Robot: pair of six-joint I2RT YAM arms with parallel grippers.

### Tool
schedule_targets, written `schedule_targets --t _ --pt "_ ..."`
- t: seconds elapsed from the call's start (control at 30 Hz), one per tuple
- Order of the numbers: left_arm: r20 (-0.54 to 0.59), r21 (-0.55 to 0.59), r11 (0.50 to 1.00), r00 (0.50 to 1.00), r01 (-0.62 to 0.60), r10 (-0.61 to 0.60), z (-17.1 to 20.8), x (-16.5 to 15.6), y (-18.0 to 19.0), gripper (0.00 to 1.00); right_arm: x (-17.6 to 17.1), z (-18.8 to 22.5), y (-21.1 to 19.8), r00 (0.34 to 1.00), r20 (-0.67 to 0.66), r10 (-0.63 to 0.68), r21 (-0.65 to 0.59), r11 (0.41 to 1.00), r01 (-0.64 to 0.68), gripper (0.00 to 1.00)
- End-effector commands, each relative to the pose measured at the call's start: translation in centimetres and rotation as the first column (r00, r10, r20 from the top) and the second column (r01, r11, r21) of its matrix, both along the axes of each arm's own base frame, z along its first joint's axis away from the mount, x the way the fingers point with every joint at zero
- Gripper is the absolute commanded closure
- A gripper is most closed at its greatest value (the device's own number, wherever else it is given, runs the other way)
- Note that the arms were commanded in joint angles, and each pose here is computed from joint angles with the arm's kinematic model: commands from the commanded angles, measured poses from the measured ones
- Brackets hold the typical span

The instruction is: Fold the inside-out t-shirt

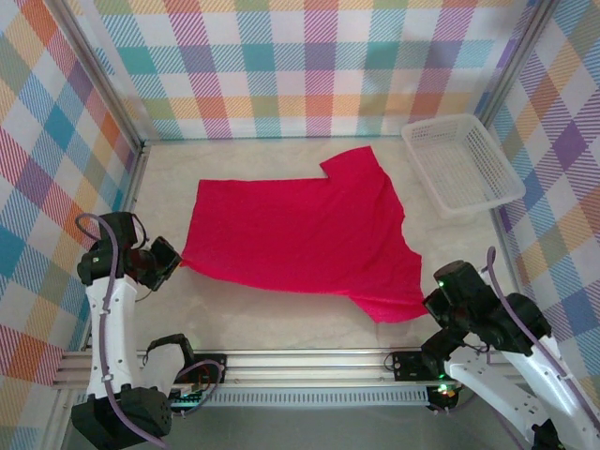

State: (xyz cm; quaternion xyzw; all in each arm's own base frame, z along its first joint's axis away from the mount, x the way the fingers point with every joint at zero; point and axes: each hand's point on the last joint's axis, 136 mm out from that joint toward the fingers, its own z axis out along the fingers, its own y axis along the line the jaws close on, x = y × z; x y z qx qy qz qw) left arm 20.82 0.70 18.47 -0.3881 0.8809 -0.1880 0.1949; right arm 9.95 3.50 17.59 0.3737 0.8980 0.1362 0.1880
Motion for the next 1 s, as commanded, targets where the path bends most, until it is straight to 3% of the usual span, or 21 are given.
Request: schedule_targets --t 0.0,0.2,0.4,0.53,0.7,0.97 --pt "-0.026 0.007 1.000 1.000 0.012 -0.012 -0.4 0.2 0.4 1.00 2.7 0.9 1.8 0.996 0.034 0.080 -0.032 0.996 -0.079 1.00" --pt "-0.031 -0.091 0.996 1.000 -0.003 0.000 -2.7 4.2 0.1 1.00 10.5 3.3 5.3 0.977 0.139 0.165 -0.156 0.977 -0.143 1.00" --pt "-0.120 -0.012 1.000 0.993 -0.011 0.010 -5.0 7.1 1.8 1.00 17.2 5.2 6.8 0.961 0.176 0.215 -0.280 0.946 -0.160 0.97" --pt "-0.202 0.035 0.999 0.979 -0.016 0.022 -7.0 8.3 3.1 1.00 20.6 5.0 7.4 0.958 0.172 0.229 -0.304 0.938 -0.169 0.97" --pt "-0.253 -0.005 1.000 0.967 -0.026 0.024 -9.1 10.0 3.0 1.00 24.4 3.9 8.4 0.958 0.147 0.246 -0.298 0.935 -0.195 0.98" --pt "-0.288 0.026 0.999 0.957 -0.031 0.037 -9.7 13.1 3.4 1.00 29.0 2.8 8.6 0.962 0.120 0.245 -0.305 0.931 -0.199 0.98"
